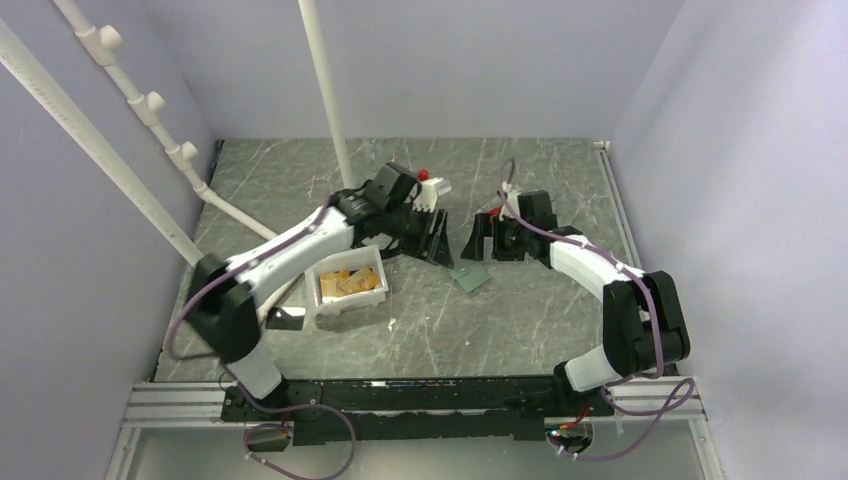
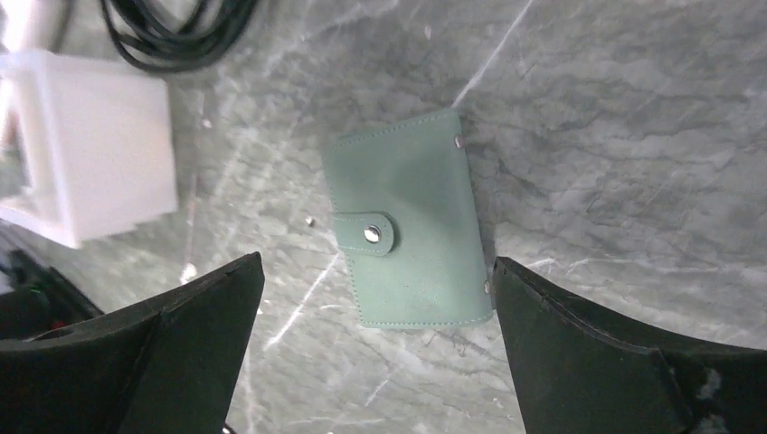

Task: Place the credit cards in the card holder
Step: Close the card holder at the center of the board, then move the card holder to the corner of the board.

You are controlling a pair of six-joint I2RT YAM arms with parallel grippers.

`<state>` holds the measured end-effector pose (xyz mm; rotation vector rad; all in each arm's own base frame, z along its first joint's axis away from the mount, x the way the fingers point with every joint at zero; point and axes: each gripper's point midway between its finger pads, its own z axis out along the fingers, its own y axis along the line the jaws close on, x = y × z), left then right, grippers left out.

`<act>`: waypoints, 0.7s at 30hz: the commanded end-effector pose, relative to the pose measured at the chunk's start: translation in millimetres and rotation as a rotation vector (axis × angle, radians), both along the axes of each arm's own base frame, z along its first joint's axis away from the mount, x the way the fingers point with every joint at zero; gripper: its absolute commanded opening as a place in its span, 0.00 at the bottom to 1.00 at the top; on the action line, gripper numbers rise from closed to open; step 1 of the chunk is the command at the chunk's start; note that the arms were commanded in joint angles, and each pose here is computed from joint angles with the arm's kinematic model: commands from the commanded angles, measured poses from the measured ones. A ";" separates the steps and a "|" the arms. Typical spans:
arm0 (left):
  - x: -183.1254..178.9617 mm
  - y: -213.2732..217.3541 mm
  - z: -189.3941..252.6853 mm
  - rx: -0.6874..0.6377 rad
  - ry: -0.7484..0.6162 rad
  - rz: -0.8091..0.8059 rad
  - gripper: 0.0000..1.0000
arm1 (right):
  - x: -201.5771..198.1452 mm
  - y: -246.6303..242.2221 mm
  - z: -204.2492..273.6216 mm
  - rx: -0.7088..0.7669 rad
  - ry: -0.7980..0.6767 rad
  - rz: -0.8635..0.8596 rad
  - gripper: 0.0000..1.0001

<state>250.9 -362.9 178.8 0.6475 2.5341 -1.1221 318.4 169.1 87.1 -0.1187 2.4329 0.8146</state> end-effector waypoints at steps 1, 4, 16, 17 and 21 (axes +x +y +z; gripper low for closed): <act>-53.2 19.5 53.9 -0.146 -0.048 -0.100 0.55 | -2.3 -2.2 -18.8 -0.191 -0.026 0.080 1.00; -75.6 35.5 74.3 -0.200 -0.078 -0.111 0.57 | 0.7 1.5 -32.1 -0.271 -0.025 0.112 1.00; -103.4 50.4 80.6 -0.258 -0.081 -0.121 0.58 | 1.4 -8.5 -69.8 -0.622 0.033 0.084 0.94; -103.7 51.0 81.9 -0.257 -0.086 -0.124 0.58 | 0.1 -6.0 -70.7 -0.615 0.037 0.094 0.88; -103.1 52.5 86.1 -0.253 -0.106 -0.124 0.58 | 1.0 -3.7 -66.1 -0.609 0.025 0.052 0.68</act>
